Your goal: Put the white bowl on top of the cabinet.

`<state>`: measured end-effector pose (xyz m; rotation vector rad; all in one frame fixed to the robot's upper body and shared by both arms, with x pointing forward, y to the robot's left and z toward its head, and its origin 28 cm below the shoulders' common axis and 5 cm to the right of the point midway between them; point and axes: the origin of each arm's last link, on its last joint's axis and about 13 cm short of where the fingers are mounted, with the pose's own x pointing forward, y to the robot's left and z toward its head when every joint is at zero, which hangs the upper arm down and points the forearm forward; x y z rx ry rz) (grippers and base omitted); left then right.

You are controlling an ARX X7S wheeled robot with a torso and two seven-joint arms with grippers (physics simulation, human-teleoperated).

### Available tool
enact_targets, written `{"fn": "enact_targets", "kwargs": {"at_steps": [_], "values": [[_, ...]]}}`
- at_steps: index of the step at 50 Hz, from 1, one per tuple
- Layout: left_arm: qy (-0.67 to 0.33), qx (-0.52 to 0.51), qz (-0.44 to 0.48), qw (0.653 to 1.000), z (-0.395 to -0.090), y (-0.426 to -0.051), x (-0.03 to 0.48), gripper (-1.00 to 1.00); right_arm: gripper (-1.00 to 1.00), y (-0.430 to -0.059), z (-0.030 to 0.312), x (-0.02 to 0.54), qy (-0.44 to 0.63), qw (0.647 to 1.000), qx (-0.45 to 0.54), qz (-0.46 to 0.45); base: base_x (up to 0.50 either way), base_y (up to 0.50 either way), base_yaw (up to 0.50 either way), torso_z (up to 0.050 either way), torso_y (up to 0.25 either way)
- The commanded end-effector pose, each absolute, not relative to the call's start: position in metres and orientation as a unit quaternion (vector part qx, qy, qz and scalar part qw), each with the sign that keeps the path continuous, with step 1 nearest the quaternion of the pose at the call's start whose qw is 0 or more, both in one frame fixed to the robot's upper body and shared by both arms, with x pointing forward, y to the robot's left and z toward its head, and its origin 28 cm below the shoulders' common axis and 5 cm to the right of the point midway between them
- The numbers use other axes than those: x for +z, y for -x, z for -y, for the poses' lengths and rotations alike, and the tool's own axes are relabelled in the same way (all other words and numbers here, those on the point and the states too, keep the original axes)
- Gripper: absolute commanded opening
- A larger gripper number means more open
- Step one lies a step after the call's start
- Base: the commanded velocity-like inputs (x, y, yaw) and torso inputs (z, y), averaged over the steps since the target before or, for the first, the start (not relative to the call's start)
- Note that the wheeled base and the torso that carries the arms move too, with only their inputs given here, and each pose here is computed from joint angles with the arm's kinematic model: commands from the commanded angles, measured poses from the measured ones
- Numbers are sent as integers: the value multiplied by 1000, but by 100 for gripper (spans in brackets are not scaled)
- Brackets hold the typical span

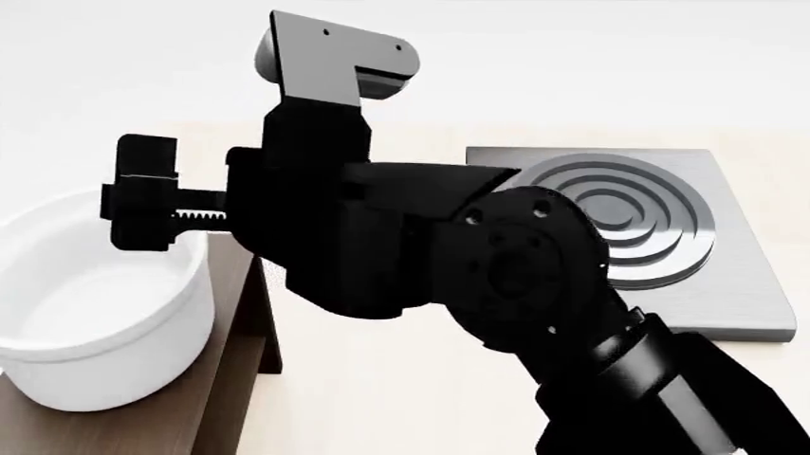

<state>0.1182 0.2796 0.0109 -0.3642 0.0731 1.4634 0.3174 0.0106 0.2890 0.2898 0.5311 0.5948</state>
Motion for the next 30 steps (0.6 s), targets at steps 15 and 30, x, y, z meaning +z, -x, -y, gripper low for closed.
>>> {"fn": "enact_targets", "kwargs": {"at_steps": [15,30], "values": [[163,661,-23,732,-279,-116,11,100,100,-303,12,311,-151,951,262,-56,0,0,0,0,0],[162,661,-23,733,-279,-116,11,100,100,-301,36,317,-166,956,238,-40,0,0,0,0,0]]}}
